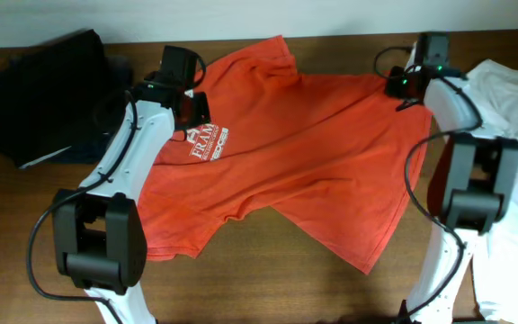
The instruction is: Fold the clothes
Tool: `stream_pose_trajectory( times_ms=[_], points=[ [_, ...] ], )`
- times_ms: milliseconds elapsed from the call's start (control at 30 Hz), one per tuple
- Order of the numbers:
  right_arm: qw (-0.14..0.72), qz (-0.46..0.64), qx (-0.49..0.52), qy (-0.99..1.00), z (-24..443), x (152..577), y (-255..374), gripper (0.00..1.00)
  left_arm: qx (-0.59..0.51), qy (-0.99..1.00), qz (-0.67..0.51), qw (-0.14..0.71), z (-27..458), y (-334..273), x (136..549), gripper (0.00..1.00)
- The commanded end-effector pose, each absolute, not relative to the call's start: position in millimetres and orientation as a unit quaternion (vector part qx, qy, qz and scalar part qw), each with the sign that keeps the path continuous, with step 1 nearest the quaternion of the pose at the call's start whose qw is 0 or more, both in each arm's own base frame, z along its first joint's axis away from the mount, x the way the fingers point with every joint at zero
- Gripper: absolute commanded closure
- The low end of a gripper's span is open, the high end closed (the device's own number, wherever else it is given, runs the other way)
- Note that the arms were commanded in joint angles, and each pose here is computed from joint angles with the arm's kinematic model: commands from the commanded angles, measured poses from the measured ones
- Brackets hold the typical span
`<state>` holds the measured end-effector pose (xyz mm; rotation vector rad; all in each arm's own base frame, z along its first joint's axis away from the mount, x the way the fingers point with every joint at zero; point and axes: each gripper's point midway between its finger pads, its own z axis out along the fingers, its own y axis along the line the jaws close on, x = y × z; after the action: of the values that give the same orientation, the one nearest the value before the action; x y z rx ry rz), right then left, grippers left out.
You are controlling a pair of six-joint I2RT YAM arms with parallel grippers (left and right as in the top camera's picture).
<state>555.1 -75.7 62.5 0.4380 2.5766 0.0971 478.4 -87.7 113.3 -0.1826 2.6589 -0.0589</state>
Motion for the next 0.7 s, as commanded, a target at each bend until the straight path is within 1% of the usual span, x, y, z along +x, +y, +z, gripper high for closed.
stream_pose_trajectory(
  times_ms=[0,33,100,133,267,433,500,567,633,667],
  points=[
    [0.278,0.042,0.154,0.947,182,507,-67,0.62,-0.025,0.965,-0.044,0.258,89,-98,509,0.99],
    [0.244,0.042,0.157,0.956,182,485,-63,0.52,-0.025,0.96,-0.048,0.276,79,-101,524,0.99],
    [0.165,0.041,0.163,0.972,164,451,-58,0.02,-0.028,0.948,-0.056,0.313,62,-103,552,1.0],
    [0.153,0.041,0.164,0.974,160,447,-57,0.02,-0.011,0.94,-0.055,0.338,51,-106,567,1.0],
    [0.153,0.041,0.164,0.974,160,447,-57,0.02,-0.004,0.929,-0.055,0.366,7,-108,592,0.99],
    [0.153,0.041,0.164,0.974,160,447,-57,0.02,-0.034,0.925,-0.037,0.377,-34,-72,606,1.0],
    [0.153,0.041,0.164,0.974,160,447,-57,0.02,-0.057,0.921,-0.029,0.383,-51,-42,611,1.0],
    [0.153,0.041,0.164,0.974,160,447,-57,0.02,-0.068,0.912,-0.029,0.403,-48,-26,620,0.99],
    [0.155,0.041,0.164,0.973,161,447,-57,0.02,-0.064,0.894,-0.032,0.442,-14,-25,645,0.99],
    [0.155,0.041,0.164,0.973,161,447,-57,0.02,-0.059,0.883,-0.037,0.463,21,-32,661,1.0]
  ],
)
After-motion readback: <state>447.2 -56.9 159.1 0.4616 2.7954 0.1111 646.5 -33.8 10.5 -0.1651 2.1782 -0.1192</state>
